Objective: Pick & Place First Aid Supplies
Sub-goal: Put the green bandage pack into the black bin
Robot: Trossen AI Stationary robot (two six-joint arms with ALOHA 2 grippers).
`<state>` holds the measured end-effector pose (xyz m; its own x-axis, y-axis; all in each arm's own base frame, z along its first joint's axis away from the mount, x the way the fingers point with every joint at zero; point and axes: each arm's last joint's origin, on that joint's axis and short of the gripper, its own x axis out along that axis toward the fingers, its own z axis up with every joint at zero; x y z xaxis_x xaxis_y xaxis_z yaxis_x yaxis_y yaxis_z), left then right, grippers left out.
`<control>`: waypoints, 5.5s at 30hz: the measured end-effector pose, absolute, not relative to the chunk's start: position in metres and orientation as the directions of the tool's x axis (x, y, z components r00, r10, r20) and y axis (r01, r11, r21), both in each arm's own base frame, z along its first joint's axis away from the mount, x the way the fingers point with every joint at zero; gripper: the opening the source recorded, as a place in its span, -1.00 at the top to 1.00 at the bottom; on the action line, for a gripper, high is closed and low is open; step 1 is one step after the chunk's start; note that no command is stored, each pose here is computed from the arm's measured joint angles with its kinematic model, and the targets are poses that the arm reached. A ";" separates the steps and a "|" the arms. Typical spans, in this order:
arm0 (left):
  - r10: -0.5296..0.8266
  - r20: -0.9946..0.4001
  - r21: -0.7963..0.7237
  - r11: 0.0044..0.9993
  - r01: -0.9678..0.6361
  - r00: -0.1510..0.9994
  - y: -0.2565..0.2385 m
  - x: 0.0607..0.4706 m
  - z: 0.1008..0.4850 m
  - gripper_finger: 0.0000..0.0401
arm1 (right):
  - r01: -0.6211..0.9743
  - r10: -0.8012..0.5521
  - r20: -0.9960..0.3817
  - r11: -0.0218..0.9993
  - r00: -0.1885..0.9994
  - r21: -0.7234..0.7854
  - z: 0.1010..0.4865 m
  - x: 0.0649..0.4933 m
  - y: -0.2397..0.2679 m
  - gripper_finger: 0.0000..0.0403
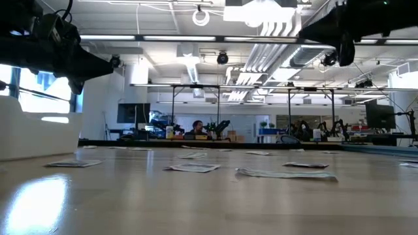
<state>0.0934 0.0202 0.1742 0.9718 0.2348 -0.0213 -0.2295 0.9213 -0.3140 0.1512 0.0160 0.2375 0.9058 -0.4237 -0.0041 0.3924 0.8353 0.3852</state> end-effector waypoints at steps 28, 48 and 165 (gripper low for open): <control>0.235 -0.021 -0.314 0.921 -0.230 0.972 0.020 0.093 0.174 0.70 | 0.823 0.124 -0.988 0.568 -0.093 -0.006 0.223 0.264 0.072 0.48; 0.235 -0.021 -0.314 0.921 -0.230 0.972 0.020 0.093 0.174 0.70 | 0.938 0.247 -0.950 0.331 -0.191 -0.103 0.160 0.254 0.057 0.44; 0.235 -0.022 -0.314 0.921 -0.230 0.972 0.020 0.093 0.174 0.70 | 0.906 0.441 -0.856 0.418 -0.269 -0.069 0.194 0.207 0.214 1.00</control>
